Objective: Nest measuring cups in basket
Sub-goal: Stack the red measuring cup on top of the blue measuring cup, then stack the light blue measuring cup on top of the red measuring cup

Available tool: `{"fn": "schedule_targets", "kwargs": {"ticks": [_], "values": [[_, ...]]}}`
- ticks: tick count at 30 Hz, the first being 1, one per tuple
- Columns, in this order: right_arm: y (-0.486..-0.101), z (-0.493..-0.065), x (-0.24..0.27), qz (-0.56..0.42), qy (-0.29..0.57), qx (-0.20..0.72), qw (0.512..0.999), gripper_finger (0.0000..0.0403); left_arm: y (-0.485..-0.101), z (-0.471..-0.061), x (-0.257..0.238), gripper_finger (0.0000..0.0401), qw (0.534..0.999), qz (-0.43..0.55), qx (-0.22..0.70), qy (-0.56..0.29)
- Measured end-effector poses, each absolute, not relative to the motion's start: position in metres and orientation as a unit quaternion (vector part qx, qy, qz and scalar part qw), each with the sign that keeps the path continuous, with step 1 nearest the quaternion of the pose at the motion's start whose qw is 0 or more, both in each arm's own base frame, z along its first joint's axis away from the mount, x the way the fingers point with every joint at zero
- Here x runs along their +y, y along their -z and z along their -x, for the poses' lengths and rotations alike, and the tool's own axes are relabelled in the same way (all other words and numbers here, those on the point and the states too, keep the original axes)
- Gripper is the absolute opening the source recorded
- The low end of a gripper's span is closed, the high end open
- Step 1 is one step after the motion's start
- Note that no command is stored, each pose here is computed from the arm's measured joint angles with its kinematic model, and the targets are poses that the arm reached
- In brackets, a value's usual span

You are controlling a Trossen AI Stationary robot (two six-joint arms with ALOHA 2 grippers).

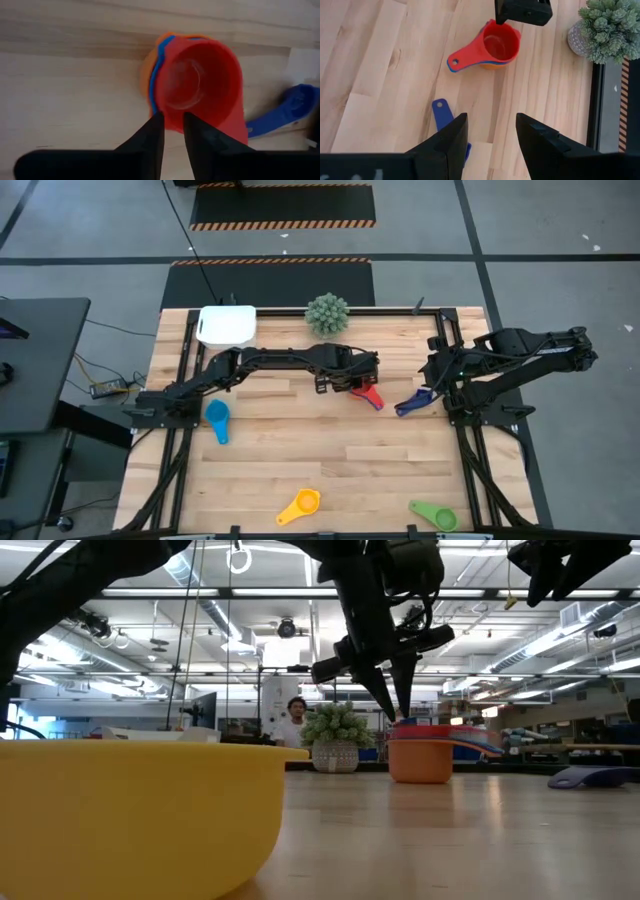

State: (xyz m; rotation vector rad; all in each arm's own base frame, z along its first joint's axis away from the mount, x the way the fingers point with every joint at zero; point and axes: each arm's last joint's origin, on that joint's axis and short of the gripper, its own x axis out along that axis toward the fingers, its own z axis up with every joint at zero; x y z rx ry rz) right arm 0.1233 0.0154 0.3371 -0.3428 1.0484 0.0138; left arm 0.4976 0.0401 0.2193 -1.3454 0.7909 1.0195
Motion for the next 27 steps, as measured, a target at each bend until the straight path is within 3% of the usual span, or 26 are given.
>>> {"fn": "schedule_targets", "kwargs": {"ticks": [8,17,21,27], "values": [[-0.337,-0.123,0.015,0.161,-0.006,0.498,0.852,0.0174,-0.227,-0.503,0.041,0.0066,0.636,0.570,0.332,-0.400],[-0.337,-0.123,0.015,0.154,0.000,0.498,0.854,0.0174,-0.290,-0.467,0.031,0.0066,0.682,0.509,0.378,-0.366],[-0.338,-0.126,0.016,0.126,0.014,0.487,0.864,0.0174,-0.312,-0.443,0.012,0.0066,0.673,0.491,0.414,-0.366],[-0.336,-0.135,0.019,0.108,-0.003,0.492,0.864,0.0174,-0.313,-0.417,-0.032,0.0066,0.634,0.440,0.511,-0.380]]}}
